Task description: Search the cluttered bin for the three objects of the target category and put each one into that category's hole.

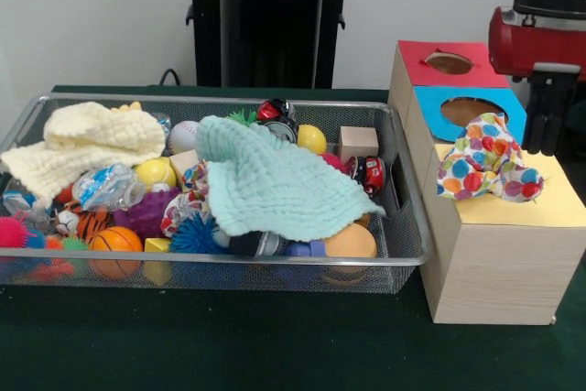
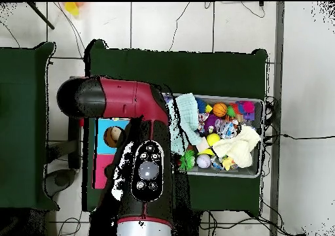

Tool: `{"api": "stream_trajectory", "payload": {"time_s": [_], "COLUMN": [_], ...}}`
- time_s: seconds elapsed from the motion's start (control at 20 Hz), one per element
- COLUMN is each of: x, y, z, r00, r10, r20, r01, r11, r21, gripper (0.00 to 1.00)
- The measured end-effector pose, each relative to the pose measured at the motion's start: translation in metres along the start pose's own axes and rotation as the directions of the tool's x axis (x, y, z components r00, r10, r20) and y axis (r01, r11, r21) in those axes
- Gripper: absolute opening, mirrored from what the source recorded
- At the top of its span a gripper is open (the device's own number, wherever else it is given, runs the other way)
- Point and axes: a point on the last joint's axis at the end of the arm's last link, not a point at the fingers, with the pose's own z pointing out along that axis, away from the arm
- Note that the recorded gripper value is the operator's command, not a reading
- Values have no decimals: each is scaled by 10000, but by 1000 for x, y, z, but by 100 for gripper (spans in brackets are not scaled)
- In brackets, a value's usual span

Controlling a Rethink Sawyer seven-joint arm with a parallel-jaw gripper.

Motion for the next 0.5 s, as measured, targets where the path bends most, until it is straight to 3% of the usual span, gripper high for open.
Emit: {"api": "stream_trajectory", "payload": {"time_s": [0.5], "x": [12], "y": [-1], "z": [10], "r00": [9997], "r10": [-13], "r20": [-237], "r01": [14], "r11": [10000], "r21": [63], "gripper": [0]}}
